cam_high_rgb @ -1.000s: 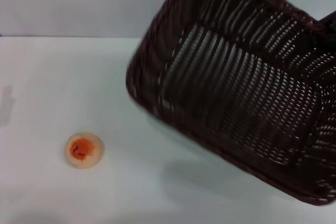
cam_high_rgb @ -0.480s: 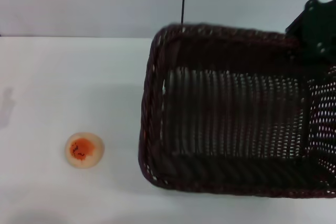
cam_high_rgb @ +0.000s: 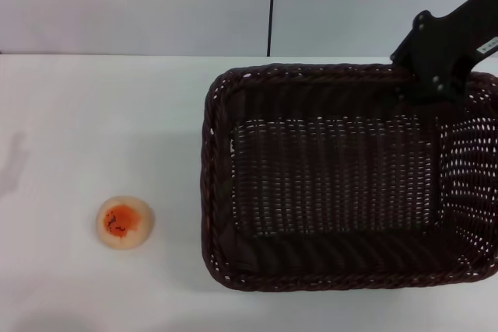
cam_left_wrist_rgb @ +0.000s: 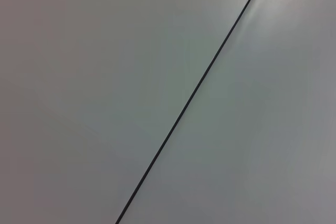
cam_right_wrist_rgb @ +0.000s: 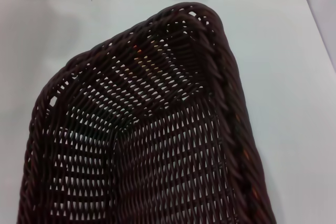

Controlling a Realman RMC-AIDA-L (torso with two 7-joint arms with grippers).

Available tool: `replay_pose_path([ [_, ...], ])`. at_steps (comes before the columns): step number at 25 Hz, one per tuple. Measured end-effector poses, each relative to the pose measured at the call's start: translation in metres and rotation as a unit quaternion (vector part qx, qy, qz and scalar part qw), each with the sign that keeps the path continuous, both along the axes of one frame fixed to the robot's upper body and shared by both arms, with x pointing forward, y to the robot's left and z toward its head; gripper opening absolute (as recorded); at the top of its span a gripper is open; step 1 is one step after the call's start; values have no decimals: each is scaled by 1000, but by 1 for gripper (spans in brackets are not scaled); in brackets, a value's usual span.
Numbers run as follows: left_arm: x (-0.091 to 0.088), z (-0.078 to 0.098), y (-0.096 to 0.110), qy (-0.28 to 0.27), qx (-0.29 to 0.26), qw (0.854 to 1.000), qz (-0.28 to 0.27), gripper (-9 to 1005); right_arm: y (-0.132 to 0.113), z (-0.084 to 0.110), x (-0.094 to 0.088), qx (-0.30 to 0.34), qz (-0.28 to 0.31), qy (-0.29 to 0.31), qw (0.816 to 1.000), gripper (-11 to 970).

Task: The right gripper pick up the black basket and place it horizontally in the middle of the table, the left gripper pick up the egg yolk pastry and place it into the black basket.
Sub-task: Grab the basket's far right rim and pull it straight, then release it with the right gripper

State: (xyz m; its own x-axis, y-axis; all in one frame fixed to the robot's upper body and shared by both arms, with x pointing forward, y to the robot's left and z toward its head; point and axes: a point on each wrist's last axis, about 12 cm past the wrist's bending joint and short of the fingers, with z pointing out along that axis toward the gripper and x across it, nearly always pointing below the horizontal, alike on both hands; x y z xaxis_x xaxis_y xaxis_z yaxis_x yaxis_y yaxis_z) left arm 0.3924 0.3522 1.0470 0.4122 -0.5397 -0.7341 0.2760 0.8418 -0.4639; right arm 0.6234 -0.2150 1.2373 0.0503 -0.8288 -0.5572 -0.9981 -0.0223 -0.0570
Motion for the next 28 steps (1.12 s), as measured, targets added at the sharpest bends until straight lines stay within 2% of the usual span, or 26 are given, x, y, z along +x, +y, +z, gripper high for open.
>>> replay_pose_path([
  [21, -2, -1, 1, 2, -4, 1000, 3, 804, 18, -15, 10, -7, 25, -36, 999, 139],
  [28, -4, -3, 0, 12, -5, 1000, 0, 803, 23, -18, 9, -10, 39, -48, 998, 185],
])
